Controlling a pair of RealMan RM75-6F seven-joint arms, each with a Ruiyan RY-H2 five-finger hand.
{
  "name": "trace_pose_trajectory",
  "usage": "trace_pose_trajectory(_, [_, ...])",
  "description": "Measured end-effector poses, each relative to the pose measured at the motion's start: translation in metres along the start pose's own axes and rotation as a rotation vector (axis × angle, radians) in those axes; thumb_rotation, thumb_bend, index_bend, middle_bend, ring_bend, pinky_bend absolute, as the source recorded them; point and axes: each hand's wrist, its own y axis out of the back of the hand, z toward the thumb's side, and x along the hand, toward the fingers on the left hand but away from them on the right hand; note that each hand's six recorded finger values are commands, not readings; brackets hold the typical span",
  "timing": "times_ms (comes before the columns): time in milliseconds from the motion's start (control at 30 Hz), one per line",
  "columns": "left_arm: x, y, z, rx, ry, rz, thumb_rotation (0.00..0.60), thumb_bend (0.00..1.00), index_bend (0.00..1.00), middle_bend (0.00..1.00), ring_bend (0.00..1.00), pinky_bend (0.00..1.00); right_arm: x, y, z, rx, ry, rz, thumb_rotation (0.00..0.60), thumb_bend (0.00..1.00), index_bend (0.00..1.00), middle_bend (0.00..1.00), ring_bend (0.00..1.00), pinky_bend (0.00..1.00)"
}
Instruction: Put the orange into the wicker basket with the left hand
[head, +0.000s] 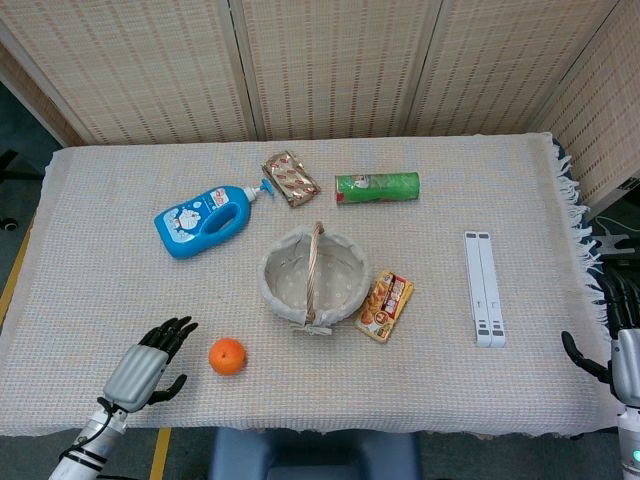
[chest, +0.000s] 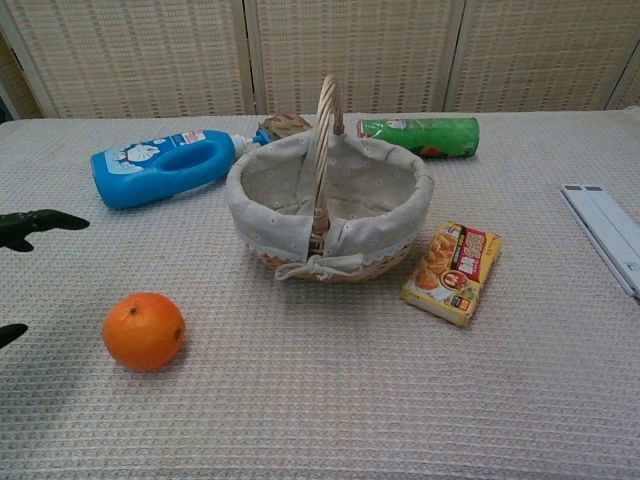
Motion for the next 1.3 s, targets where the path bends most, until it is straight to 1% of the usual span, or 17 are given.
trace_pose_trajectory(200, [0.018,-0.02,0.019,-0.022,-0.013,-0.057,0.6,0.39,0.0,0.0,0.0,0.14,-0.001,0.001,0.0,-0.004,0.001,-0.002,0.6,0.21,0.0,0.0,0.0,0.16])
trace_pose_trajectory(267, [0.023,-0.026,0.022,-0.022,-0.014,-0.063,0.6,0.39,0.0,0.0,0.0,0.14,0.0,0.001,0.0,-0.005,0.003,-0.002,0.6,0.21,0.0,0.0,0.0,0.16])
trace_pose_trajectory(367, [0.03,-0.036,0.024,-0.005,-0.007,-0.069,0.6,0.39,0.0,0.0,0.0,0.13,0.0,0.001,0.0,-0.007,0.003,-0.001,0.6,0.21,0.0,0.0,0.0,0.16])
trace_pose_trajectory(500, [0.04,-0.052,0.023,0.01,0.007,-0.096,0.6,0.39,0.0,0.0,0.0,0.13,0.0,0.001,-0.001,-0.007,0.001,0.0,0.6,0.21,0.0,0.0,0.0,0.16])
trace_pose_trajectory(667, [0.046,-0.063,0.024,0.026,0.007,-0.109,0.6,0.39,0.0,0.0,0.0,0.12,0.0,0.0,-0.001,-0.005,0.001,0.006,0.6,0.21,0.0,0.0,0.0,0.16])
trace_pose_trajectory(767, [0.048,-0.065,0.024,0.031,0.007,-0.102,0.6,0.38,0.0,0.0,0.0,0.12,0.0,0.0,-0.001,-0.006,0.001,0.007,0.6,0.21,0.0,0.0,0.0,0.16])
trace_pose_trajectory(800, [0.049,-0.065,0.025,0.031,0.008,-0.094,0.6,0.38,0.0,0.0,0.02,0.12,0.0,0.0,-0.001,-0.006,0.0,0.007,0.6,0.21,0.0,0.0,0.0,0.16])
trace_pose_trajectory(867, [0.05,-0.065,0.025,0.03,0.011,-0.078,0.6,0.38,0.0,0.01,0.09,0.13,-0.001,0.001,-0.001,-0.008,-0.001,0.006,0.6,0.21,0.0,0.0,0.0,0.16])
trace_pose_trajectory(933, [0.051,-0.067,0.025,0.025,0.014,-0.072,0.6,0.38,0.01,0.05,0.18,0.14,-0.001,0.001,-0.001,-0.009,-0.002,0.003,0.6,0.21,0.0,0.0,0.0,0.16])
trace_pose_trajectory(967, [0.051,-0.068,0.025,0.024,0.016,-0.074,0.6,0.38,0.01,0.07,0.2,0.15,-0.001,0.001,-0.001,-0.009,-0.002,0.002,0.6,0.21,0.0,0.0,0.0,0.16])
trace_pose_trajectory(1100, [0.051,-0.071,0.024,0.018,0.026,-0.085,0.6,0.38,0.1,0.14,0.29,0.18,-0.001,0.001,-0.001,-0.009,-0.002,0.003,0.6,0.21,0.0,0.0,0.0,0.16])
trace_pose_trajectory(1200, [0.052,-0.072,0.024,0.017,0.027,-0.087,0.6,0.38,0.14,0.17,0.31,0.19,-0.001,0.001,-0.001,-0.009,-0.001,0.003,0.6,0.21,0.0,0.0,0.0,0.16])
trace_pose_trajectory(1300, [0.052,-0.072,0.024,0.014,0.029,-0.083,0.6,0.38,0.22,0.22,0.37,0.23,-0.001,0.001,-0.001,-0.009,-0.001,0.004,0.6,0.21,0.0,0.0,0.0,0.16])
